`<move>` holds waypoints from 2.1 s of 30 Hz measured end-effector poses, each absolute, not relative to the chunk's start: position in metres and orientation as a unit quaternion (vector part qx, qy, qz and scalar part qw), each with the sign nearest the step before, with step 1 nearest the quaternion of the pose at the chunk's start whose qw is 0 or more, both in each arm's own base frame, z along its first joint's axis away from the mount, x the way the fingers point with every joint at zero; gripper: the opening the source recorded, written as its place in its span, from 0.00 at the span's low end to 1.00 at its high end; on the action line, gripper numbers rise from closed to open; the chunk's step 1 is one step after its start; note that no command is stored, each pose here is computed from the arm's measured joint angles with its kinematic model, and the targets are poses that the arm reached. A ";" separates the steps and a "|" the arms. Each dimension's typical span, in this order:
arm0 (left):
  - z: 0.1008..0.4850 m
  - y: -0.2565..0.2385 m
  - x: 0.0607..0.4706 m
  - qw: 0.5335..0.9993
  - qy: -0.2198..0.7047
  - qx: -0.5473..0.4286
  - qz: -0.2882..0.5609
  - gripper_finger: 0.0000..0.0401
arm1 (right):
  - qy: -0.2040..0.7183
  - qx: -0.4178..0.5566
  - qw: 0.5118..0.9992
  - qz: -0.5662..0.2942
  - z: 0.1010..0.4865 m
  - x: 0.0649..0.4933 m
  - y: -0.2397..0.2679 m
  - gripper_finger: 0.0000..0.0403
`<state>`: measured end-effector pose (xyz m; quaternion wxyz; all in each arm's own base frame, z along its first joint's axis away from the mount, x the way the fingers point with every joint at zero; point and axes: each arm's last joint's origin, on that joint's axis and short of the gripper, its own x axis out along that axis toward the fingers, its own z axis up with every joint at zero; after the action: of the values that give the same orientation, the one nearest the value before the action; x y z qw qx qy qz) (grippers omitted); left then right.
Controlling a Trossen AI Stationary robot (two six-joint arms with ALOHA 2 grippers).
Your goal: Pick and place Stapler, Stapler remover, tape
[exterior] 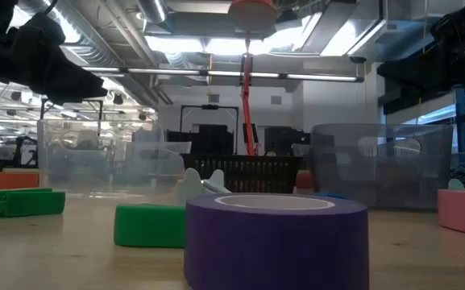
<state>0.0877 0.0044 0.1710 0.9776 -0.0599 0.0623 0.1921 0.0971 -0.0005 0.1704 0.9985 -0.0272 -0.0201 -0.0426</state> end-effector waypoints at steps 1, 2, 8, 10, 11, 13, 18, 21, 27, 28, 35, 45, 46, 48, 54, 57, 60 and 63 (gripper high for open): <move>0.171 0.004 0.088 0.978 0.062 -0.060 0.192 0.49 | -0.020 -0.027 0.999 -0.043 0.171 0.097 0.000 0.10; 0.171 0.004 0.088 0.978 0.062 -0.060 0.192 0.49 | -0.020 -0.027 0.999 -0.043 0.170 0.097 -0.001 0.10; 0.171 0.004 0.088 0.978 0.062 -0.060 0.192 0.49 | -0.020 -0.027 0.999 -0.043 0.170 0.097 -0.001 0.10; 0.171 0.004 0.088 0.978 0.062 -0.060 0.192 0.49 | -0.021 -0.028 0.998 -0.043 0.171 0.097 -0.001 0.10; 0.171 0.004 0.088 0.978 0.062 -0.060 0.192 0.49 | -0.021 -0.032 0.998 -0.043 0.171 0.097 -0.001 0.10; 0.171 0.004 0.088 0.978 0.062 -0.060 0.192 0.49 | -0.025 -0.044 0.998 -0.043 0.172 0.097 -0.001 0.10; 0.171 0.004 0.088 0.978 0.062 -0.060 0.192 0.49 | -0.084 -0.037 0.995 -0.046 0.183 0.096 -0.001 0.10; 0.171 0.004 0.088 0.978 0.062 -0.060 0.192 0.49 | -0.168 -0.028 0.984 -0.046 0.198 0.092 -0.001 0.10; 0.171 0.004 0.088 0.978 0.062 -0.060 0.192 0.49 | -0.147 0.007 0.983 -0.112 0.198 0.095 -0.005 0.10; 0.171 0.004 0.088 0.978 0.062 -0.060 0.192 0.49 | -0.096 0.037 0.983 -0.155 0.191 0.098 -0.007 0.10; 0.171 0.004 0.088 0.977 0.062 -0.060 0.192 0.49 | 0.093 0.250 0.898 -0.350 0.188 0.096 -0.021 0.10; 0.171 0.004 0.088 0.978 0.062 -0.060 0.192 0.49 | 0.278 0.251 0.799 -0.470 0.219 0.127 -0.039 0.10; 0.171 0.004 0.088 0.978 0.062 -0.060 0.192 0.49 | 0.299 0.259 0.778 -0.489 0.220 0.129 -0.042 0.10; 0.171 0.004 0.088 0.978 0.062 -0.060 0.192 0.49 | 0.345 0.272 0.734 -0.518 0.219 0.132 -0.046 0.10; 0.171 0.004 0.088 0.978 0.062 -0.060 0.192 0.49 | 0.409 0.269 0.677 -0.550 0.208 0.141 -0.057 0.12; 0.171 0.004 0.088 0.978 0.062 -0.060 0.192 0.49 | 0.409 0.289 0.665 -0.554 0.205 0.142 -0.063 0.19; 0.171 0.004 0.088 0.978 0.062 -0.060 0.192 0.49 | 0.391 0.303 0.663 -0.562 0.206 0.143 -0.070 0.30; 0.171 0.004 0.088 0.978 0.062 -0.060 0.192 0.49 | 0.379 0.318 0.660 -0.565 0.206 0.143 -0.075 0.43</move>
<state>0.0877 0.0044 0.1710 0.9775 -0.0600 0.0623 0.1923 0.1435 -0.0751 0.2061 0.6602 0.3182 0.3791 -0.5650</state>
